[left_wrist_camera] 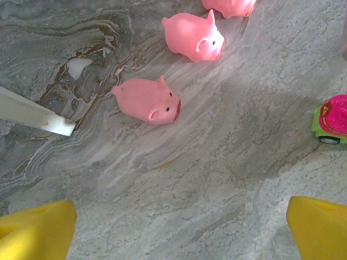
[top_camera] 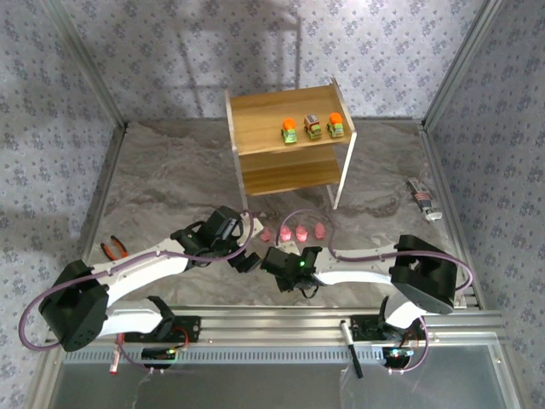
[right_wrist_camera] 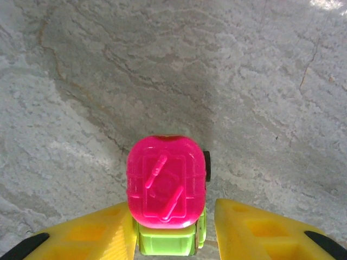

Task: Place and organize the plastic toys onto the shelf

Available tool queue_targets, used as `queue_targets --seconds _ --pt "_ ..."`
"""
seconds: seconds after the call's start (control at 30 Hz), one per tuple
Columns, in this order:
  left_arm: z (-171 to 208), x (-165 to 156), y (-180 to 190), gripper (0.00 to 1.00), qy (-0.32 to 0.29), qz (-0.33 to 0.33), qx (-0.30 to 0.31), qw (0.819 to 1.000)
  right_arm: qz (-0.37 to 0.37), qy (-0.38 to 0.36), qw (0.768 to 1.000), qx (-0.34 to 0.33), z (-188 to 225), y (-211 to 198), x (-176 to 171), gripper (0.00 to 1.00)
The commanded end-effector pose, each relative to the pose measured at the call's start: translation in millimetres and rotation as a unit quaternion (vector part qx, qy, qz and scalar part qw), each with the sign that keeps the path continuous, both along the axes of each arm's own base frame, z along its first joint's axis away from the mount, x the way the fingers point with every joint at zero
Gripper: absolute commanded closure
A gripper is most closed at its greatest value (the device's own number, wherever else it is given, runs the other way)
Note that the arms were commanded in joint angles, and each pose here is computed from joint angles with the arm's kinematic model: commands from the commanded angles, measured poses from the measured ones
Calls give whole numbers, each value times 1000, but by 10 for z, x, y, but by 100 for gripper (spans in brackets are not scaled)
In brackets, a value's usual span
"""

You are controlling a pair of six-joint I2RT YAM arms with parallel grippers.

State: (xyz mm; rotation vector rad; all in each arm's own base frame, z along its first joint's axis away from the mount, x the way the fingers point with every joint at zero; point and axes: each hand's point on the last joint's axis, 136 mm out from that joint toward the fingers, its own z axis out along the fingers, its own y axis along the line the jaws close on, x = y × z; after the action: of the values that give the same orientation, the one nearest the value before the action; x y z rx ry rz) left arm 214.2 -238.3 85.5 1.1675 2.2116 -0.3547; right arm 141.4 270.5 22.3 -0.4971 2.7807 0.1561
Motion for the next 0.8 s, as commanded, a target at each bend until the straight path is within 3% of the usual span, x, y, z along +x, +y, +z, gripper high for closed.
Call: queue_targets --seconds 0.0,0.43,0.77 --pt "85 48 -33 0 -3 5 -8 1000 4 -4 1000 -17 15 -3 19 58" --pt "85 38 -38 0 -2 2 -9 1000 1 -20 1000 -21 150 -15 40 68" --pt "90 8 -51 0 -1 -7 -12 1000 0 -56 998 -7 678 -20 100 69"
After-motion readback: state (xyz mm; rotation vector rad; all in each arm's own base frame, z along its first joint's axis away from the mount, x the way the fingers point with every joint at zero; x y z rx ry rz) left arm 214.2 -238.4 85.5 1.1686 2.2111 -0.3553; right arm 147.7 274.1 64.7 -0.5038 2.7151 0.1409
